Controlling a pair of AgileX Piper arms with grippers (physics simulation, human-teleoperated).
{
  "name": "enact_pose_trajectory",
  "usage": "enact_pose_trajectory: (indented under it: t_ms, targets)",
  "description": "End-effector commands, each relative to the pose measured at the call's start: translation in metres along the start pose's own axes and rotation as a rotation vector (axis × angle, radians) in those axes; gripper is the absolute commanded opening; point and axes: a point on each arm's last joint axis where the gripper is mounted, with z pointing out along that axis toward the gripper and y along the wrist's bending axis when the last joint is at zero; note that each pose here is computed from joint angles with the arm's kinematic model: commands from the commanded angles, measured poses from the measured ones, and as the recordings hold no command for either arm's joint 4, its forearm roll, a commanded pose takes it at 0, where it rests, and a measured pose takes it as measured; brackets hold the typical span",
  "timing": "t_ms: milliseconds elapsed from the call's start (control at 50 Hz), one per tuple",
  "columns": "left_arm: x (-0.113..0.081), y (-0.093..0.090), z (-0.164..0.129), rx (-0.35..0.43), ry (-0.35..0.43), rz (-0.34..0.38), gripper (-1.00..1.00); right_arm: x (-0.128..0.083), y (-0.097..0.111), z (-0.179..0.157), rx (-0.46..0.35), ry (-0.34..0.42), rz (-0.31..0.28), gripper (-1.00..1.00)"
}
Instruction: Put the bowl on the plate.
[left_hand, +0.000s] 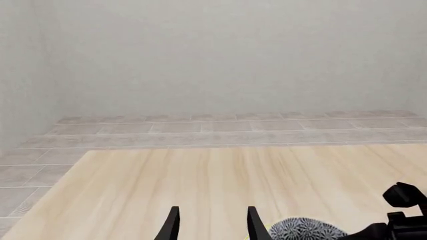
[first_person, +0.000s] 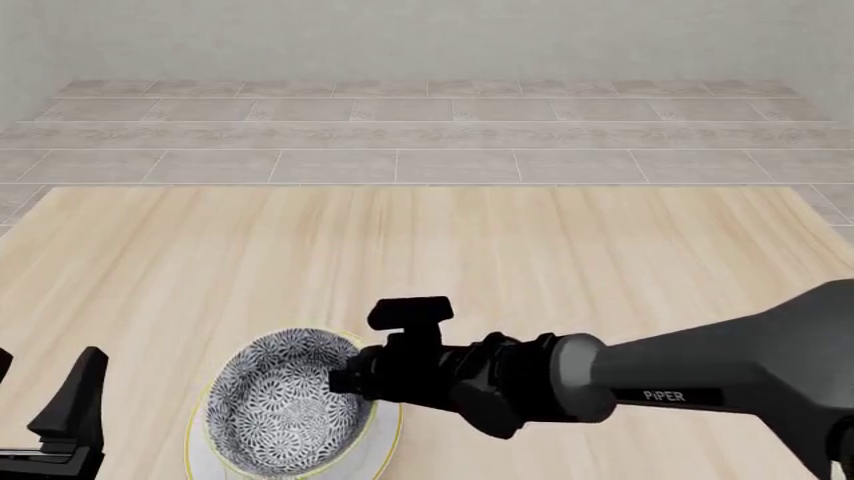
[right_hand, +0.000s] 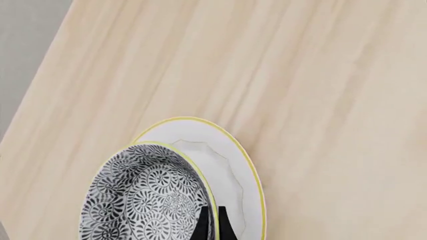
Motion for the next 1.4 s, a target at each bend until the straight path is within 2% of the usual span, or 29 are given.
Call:
enact_pose_trajectory:
  t_ms: [20,460,480,880,1160,1400]
  targets:
    - [0.000,0.000,0.000,0.002,0.000,0.000,1.00,0.002,-0.002,0.004,0.008,0.007,0.011,-1.00]
    - [0.001,0.000,0.000,0.005,0.004,0.000,1.00,-0.001,-0.005,0.005,0.015,0.002,0.007,-1.00]
    - [0.001,0.000,0.000,0.005,0.004,0.001,1.00,0.000,-0.004,0.005,0.013,0.004,0.005,1.00]
    - [0.001,0.000,0.000,0.004,0.003,0.001,1.00,0.002,-0.002,0.004,0.007,0.007,-0.002,1.00]
    - [0.001,0.000,0.000,0.006,0.004,0.002,1.00,-0.007,0.011,-0.013,-0.019,-0.012,-0.024,1.00]
    - [0.001,0.000,0.000,0.006,0.003,0.002,1.00,-0.009,0.013,-0.019,-0.025,-0.019,-0.031,1.00]
